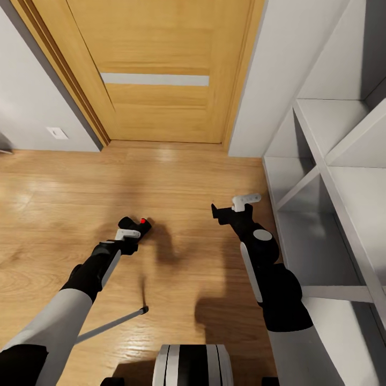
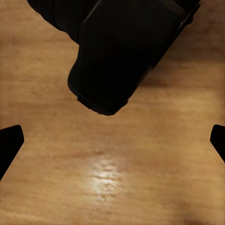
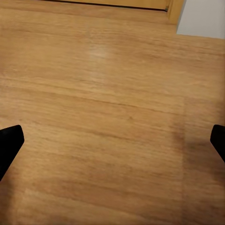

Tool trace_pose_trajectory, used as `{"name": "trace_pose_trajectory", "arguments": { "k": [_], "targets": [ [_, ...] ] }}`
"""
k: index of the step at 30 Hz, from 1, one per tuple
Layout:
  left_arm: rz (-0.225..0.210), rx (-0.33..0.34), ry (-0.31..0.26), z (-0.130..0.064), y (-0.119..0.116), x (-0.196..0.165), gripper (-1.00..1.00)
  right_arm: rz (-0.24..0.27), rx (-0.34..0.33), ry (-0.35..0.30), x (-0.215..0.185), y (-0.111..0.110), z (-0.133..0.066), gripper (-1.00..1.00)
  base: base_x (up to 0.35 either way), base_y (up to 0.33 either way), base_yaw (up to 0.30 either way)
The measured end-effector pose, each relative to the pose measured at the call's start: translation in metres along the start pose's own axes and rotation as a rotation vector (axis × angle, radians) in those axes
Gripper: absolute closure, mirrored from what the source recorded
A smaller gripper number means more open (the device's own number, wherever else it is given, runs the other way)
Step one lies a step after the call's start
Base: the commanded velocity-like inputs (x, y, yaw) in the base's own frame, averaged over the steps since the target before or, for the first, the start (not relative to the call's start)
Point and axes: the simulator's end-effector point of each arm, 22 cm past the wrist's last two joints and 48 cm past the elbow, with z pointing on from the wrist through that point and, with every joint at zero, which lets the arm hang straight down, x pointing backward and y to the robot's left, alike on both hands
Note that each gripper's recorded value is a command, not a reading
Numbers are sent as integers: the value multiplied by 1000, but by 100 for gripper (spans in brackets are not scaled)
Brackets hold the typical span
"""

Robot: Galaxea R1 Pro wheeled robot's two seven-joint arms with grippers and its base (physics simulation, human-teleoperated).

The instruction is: Attach the digital camera to the camera tripod in the bedroom.

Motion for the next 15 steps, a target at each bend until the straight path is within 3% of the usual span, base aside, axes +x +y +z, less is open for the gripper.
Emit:
{"name": "trace_pose_trajectory", "arguments": {
  "k": [15],
  "targets": [
    [2, 0, 12, 2, 0, 5, -100, 0, 0, -1, 0, 0, 0, -100, 0, 0, 0]
  ]
}}
